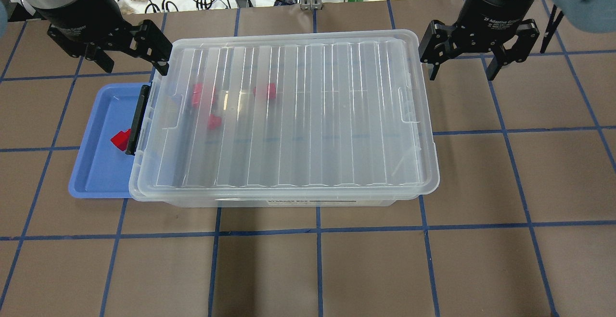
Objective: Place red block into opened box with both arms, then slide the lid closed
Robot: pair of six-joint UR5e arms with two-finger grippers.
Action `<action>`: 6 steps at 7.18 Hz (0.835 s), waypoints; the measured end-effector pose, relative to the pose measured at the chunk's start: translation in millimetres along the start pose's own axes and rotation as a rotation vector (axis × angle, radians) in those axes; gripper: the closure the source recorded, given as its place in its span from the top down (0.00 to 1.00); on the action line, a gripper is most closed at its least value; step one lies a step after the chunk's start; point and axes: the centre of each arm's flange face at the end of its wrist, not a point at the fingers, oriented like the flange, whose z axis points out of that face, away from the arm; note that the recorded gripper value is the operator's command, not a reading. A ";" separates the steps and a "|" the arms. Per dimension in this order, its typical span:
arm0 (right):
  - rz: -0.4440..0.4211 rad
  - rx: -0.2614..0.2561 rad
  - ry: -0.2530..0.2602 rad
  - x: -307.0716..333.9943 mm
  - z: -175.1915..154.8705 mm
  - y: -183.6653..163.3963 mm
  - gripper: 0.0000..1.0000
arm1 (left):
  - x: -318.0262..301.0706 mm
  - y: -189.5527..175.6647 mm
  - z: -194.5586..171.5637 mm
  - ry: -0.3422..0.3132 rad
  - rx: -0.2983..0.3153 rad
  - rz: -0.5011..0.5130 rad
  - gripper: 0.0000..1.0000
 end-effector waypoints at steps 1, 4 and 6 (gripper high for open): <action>0.000 -0.001 0.001 0.1 0.6 0.1 1.00 | 0.0 0.0 0.0 0.000 0.000 0.000 1.00; 0.000 -0.004 0.000 -0.1 2.1 0.2 1.00 | 0.0 0.0 0.0 0.000 0.000 0.000 1.00; 0.003 0.006 -0.001 0.4 3.9 -3.3 1.00 | 0.0 0.0 0.0 0.000 0.000 0.000 1.00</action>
